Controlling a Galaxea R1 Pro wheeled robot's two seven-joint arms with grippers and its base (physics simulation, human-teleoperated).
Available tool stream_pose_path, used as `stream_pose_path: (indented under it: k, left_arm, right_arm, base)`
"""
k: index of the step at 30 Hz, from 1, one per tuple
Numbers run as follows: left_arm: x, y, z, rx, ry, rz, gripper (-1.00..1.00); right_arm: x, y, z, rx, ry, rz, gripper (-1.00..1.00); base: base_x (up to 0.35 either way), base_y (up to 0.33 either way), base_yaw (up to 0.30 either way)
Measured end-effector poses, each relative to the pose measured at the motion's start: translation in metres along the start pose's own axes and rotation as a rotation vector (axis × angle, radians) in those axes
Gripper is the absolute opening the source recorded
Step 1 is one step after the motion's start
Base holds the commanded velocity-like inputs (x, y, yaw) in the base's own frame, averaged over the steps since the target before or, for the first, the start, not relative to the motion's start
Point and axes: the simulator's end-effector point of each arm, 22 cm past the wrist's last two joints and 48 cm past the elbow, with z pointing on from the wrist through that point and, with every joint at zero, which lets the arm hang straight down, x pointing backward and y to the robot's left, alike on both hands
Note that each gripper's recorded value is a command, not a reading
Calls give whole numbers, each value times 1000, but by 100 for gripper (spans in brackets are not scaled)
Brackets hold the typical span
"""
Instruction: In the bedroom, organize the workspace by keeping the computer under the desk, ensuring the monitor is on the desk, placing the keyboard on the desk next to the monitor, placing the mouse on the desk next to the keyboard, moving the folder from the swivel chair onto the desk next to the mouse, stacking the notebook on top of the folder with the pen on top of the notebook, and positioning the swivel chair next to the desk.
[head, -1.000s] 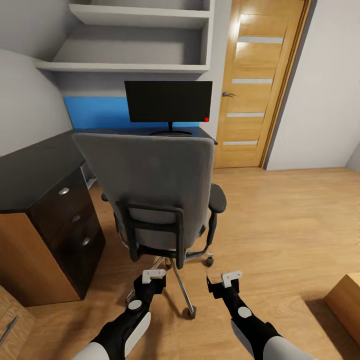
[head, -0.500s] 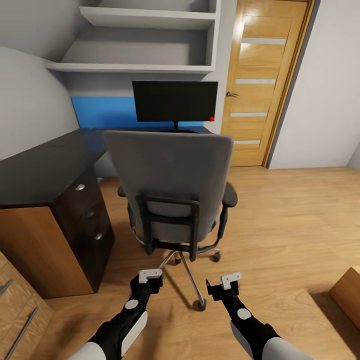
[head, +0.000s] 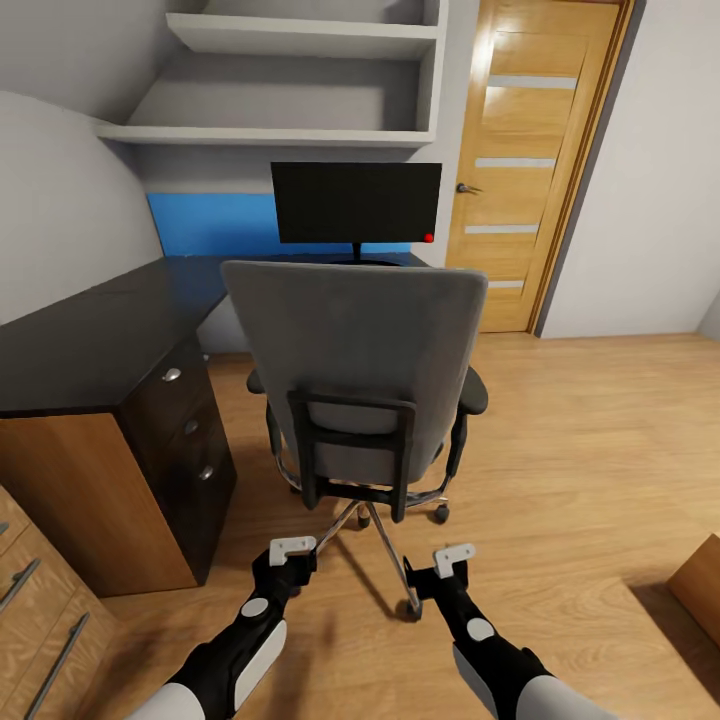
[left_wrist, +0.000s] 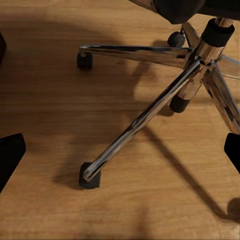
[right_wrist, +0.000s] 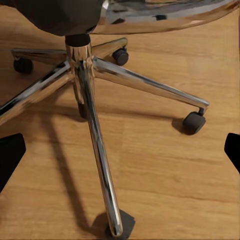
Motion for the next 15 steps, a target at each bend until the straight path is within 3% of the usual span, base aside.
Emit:
stream_pose_path:
  k: [9,13,15]
  left_arm:
    - [-1,-2,0,2,-2,-1,100]
    - [-1,0,0,1,-3,0,100]
    - [-1,0,0,0,-2,-1,100]
  right_arm:
    - [-16,7,-1,-8,-71,7,100]
    - [-23,39,-1,-46,-82,25,100]
    - [-24,44,-1,-55,-84,18,100]
  base:
    - [4,0,0]
    - [235,0,0]
    - [295,0,0]
